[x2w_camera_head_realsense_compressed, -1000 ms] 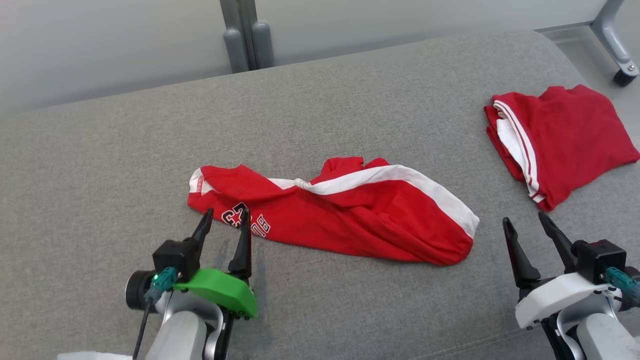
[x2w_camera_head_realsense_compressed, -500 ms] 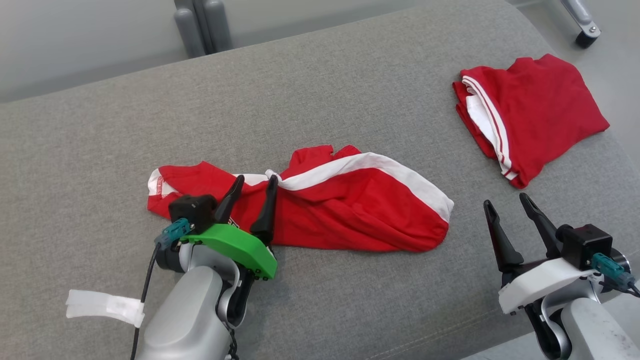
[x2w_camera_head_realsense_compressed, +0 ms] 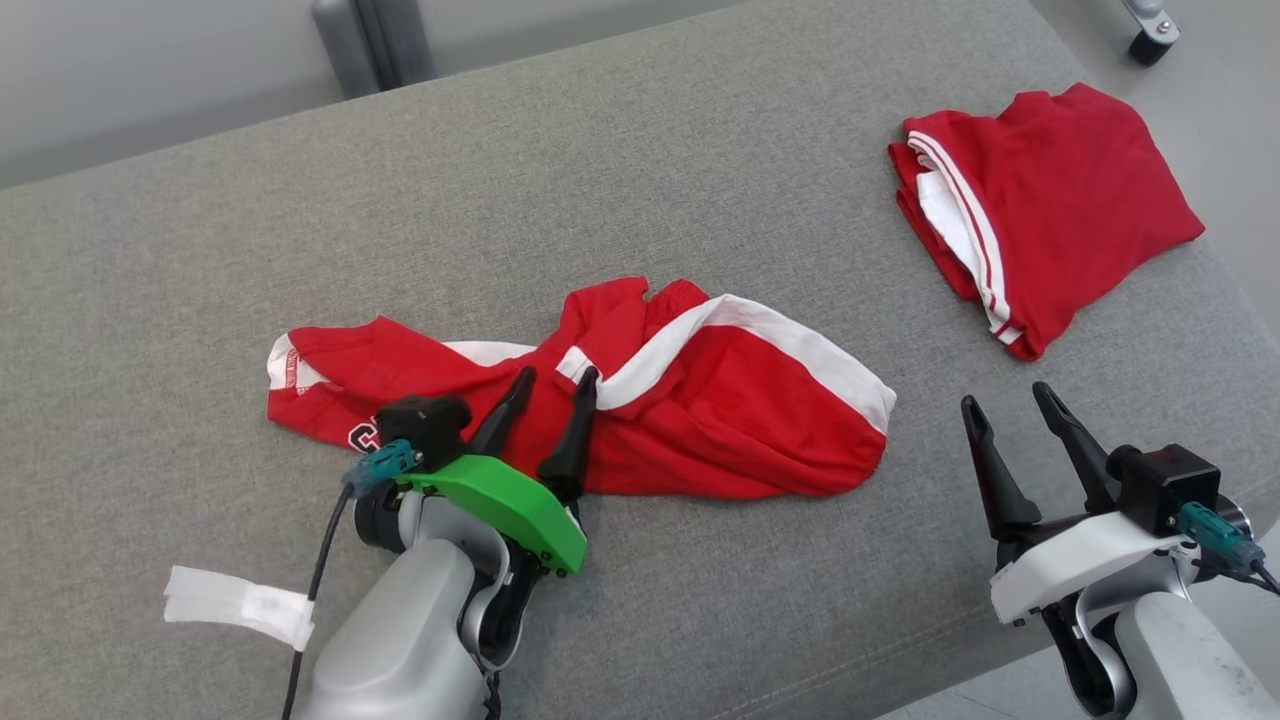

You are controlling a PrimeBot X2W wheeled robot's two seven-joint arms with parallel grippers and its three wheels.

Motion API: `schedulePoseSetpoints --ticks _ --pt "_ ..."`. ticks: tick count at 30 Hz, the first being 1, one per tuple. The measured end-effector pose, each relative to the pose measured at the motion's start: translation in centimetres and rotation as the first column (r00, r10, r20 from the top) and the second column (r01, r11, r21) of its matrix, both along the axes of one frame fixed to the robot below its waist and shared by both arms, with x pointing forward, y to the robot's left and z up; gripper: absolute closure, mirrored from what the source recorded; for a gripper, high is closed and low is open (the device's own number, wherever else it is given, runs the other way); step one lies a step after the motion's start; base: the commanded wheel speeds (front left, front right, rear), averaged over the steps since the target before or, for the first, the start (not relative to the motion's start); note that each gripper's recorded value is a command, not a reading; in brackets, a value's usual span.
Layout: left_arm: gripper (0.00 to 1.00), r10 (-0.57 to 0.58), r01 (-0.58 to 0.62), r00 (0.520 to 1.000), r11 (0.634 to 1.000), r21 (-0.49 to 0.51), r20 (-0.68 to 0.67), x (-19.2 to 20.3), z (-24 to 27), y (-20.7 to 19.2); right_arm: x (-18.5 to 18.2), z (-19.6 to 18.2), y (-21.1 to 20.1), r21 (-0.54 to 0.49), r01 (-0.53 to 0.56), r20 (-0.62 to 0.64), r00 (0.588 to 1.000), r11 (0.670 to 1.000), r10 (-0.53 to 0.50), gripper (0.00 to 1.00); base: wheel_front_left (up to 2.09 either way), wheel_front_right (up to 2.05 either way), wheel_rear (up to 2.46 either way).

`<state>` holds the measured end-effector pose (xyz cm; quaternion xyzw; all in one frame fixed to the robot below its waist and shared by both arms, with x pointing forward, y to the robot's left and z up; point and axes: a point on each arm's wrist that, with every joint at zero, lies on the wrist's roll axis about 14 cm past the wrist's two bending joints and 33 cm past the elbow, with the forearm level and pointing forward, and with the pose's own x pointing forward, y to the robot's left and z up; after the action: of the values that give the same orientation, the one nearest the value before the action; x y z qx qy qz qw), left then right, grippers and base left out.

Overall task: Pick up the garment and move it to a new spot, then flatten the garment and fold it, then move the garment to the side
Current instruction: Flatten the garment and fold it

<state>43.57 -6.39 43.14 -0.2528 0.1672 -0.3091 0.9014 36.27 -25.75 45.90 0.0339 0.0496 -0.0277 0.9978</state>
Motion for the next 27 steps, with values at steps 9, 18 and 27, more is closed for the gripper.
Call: schedulePoseSetpoints --ticks 9,18,27 --pt "1.0 -0.079 0.078 0.996 0.997 0.023 0.031 -0.8 0.3 -1.7 0.5 0.0 0.4 0.009 -0.011 0.001 1.0 1.0 0.011 0.0 0.0 0.0 0.0" --pt "1.0 0.172 -0.17 0.966 0.985 -0.024 0.192 4.1 5.2 4.7 1.1 0.2 0.8 0.021 -0.017 0.016 1.0 1.0 0.017 0.0 0.0 0.0 0.0" --pt "1.0 0.386 -0.413 0.89 0.908 0.072 0.243 3.2 4.7 13.8 2.8 0.3 5.0 0.058 -0.127 0.037 0.991 0.99 0.125 0.0 0.0 0.0 0.0"
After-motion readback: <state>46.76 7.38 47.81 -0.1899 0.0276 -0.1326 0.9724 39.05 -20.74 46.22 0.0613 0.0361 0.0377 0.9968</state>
